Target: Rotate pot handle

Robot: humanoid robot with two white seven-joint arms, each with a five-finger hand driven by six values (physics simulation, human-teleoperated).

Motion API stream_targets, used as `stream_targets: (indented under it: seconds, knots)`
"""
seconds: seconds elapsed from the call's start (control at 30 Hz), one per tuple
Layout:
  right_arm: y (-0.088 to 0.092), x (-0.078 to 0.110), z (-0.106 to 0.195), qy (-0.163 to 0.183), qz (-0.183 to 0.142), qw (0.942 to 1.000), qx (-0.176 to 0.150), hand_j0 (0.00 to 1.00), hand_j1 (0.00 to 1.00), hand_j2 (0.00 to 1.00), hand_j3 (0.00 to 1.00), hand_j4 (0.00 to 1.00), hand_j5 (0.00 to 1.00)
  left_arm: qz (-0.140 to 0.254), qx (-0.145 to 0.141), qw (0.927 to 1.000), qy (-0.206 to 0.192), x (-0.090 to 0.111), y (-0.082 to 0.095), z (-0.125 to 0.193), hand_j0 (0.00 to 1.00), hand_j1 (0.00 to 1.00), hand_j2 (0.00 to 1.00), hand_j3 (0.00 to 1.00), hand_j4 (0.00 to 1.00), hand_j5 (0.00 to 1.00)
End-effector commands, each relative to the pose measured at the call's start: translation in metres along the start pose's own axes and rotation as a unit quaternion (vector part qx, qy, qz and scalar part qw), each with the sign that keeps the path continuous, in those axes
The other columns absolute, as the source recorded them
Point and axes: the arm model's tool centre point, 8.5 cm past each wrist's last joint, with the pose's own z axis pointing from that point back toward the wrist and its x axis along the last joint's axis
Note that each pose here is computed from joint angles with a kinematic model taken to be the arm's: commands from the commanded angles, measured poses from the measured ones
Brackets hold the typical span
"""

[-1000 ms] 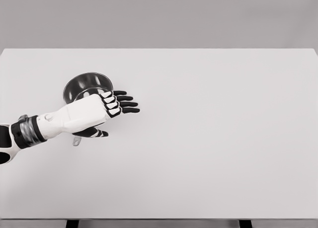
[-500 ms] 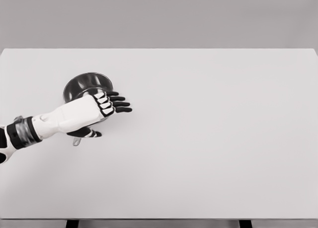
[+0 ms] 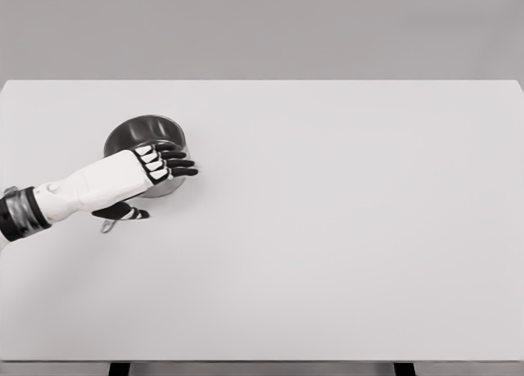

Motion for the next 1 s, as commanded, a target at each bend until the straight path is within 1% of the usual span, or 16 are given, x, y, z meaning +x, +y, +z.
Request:
stream_targets:
  seconds: [0.0,0.03,0.1,0.17,0.23,0.33,0.63,0.67,0.7,0.77,0.9,0.97]
  knots:
    - [0.0,0.0,0.0,0.0,0.0,1.0,0.0,1.0,1.0,1.0,1.0,1.0,1.0,0.0,-0.001,1.0,0.004,-0.002,0.003,0.004,1.0,1.0,1.0,1.0,1.0,1.0]
    - [0.0,0.0,0.0,0.0,0.0,1.0,0.0,1.0,1.0,1.0,1.0,1.0,1.0,0.0,-0.001,1.0,0.008,-0.004,0.002,0.006,1.0,1.0,1.0,1.0,1.0,1.0]
    - [0.0,0.0,0.0,0.0,0.0,1.0,0.0,1.0,1.0,1.0,1.0,1.0,1.0,0.005,-0.006,0.9996,0.026,-0.015,-0.003,0.013,1.0,1.0,1.0,1.0,1.0,1.0]
    - [0.0,0.0,0.0,0.0,0.001,1.0,0.0,1.0,1.0,1.0,1.0,1.0,1.0,0.001,0.0,0.9994,0.034,-0.019,0.003,0.015,1.0,1.0,1.0,1.0,1.0,1.0]
    - [0.0,0.0,0.0,0.0,0.001,1.0,0.0,1.0,1.0,1.0,1.0,1.0,1.0,0.002,-0.001,0.9993,0.037,-0.021,0.002,0.016,1.0,1.0,1.0,1.0,1.0,1.0]
    - [0.0,0.0,0.0,0.0,0.001,1.0,0.0,1.0,1.0,1.0,1.0,1.0,1.0,0.001,-0.001,0.9986,0.053,-0.03,0.003,0.022,1.0,1.0,1.0,1.0,1.0,1.0]
    - [0.0,0.0,0.0,0.0,0.001,1.0,0.0,1.0,1.0,1.0,1.0,1.0,1.0,0.0,0.0,0.9975,0.07,-0.04,0.005,0.029,1.0,1.0,1.0,1.0,1.0,1.0]
    - [0.0,0.0,0.0,0.0,0.001,1.0,0.0,1.0,1.0,1.0,1.0,1.0,1.0,0.002,-0.003,0.9967,0.081,-0.045,0.002,0.033,1.0,1.0,1.0,1.0,1.0,1.0]
    - [0.0,0.0,0.0,0.0,0.001,1.0,0.0,1.0,1.0,1.0,1.0,1.0,1.0,0.001,-0.002,0.9957,0.092,-0.051,0.004,0.038,1.0,1.0,1.0,1.0,1.0,1.0]
    - [0.0,0.0,0.0,0.0,0.001,1.0,0.0,1.0,1.0,1.0,1.0,1.0,1.0,0.001,0.0,0.9951,0.099,-0.055,0.004,0.041,1.0,1.0,1.0,1.0,1.0,1.0]
    - [0.0,0.0,0.0,0.0,0.001,1.0,0.0,1.0,1.0,1.0,1.0,1.0,1.0,-0.001,-0.003,0.9948,0.101,-0.056,0.006,0.043,1.0,1.0,1.0,1.0,1.0,1.0]
    - [0.0,0.0,0.0,0.0,0.001,1.0,0.0,1.0,1.0,1.0,1.0,1.0,1.0,-0.005,-0.002,0.9944,0.105,-0.058,0.01,0.046,1.0,1.0,1.0,1.0,1.0,1.0]
